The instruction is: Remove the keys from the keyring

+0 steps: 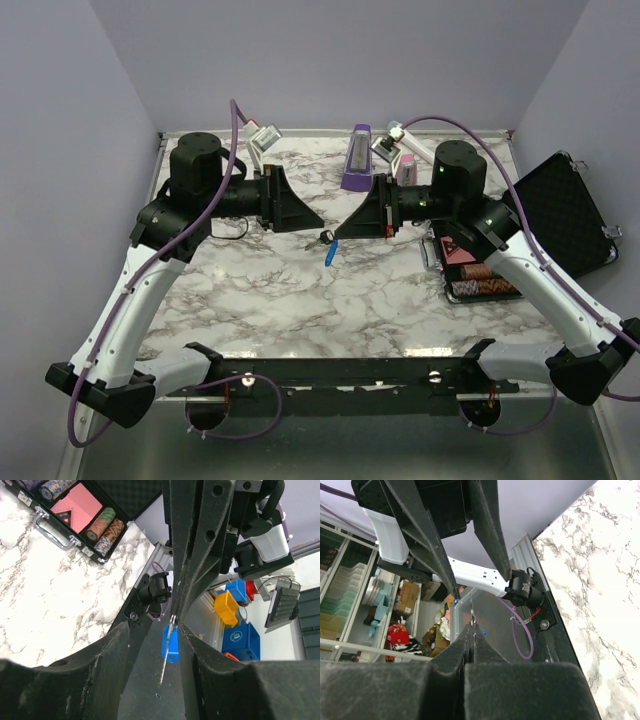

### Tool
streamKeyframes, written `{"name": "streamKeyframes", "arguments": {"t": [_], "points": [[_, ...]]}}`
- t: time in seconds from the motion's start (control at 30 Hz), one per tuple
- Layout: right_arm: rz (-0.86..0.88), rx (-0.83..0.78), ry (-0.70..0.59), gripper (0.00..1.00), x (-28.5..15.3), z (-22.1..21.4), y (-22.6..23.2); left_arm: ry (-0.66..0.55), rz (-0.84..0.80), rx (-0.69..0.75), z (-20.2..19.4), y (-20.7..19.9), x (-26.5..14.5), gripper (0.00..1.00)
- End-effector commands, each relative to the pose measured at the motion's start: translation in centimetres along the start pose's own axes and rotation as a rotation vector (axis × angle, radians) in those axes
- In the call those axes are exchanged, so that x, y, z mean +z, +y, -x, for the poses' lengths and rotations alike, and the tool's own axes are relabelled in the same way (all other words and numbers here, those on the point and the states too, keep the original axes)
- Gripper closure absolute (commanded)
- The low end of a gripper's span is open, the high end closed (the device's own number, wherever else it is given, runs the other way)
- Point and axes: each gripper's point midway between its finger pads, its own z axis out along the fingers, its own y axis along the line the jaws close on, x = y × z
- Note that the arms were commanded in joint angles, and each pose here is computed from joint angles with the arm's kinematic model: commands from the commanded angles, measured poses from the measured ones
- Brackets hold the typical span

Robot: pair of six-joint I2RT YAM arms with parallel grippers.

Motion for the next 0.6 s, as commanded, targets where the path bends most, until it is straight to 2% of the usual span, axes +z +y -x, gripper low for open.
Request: {"name": "streamKeyframes", "arguments": {"t": [0.0,0.57], "points": [[0.019,-0.033,0.001,0.99,-0.1,0.4,1.0,0.030,-0.055,0.038,-0.9,-1.3,-0.8,0.50],[0.021,-0.034,0.000,0.99,0.2,0.9,1.0,0.089,-0.150,0.033,-2.6,-1.8,-0.7,0.55]]}}
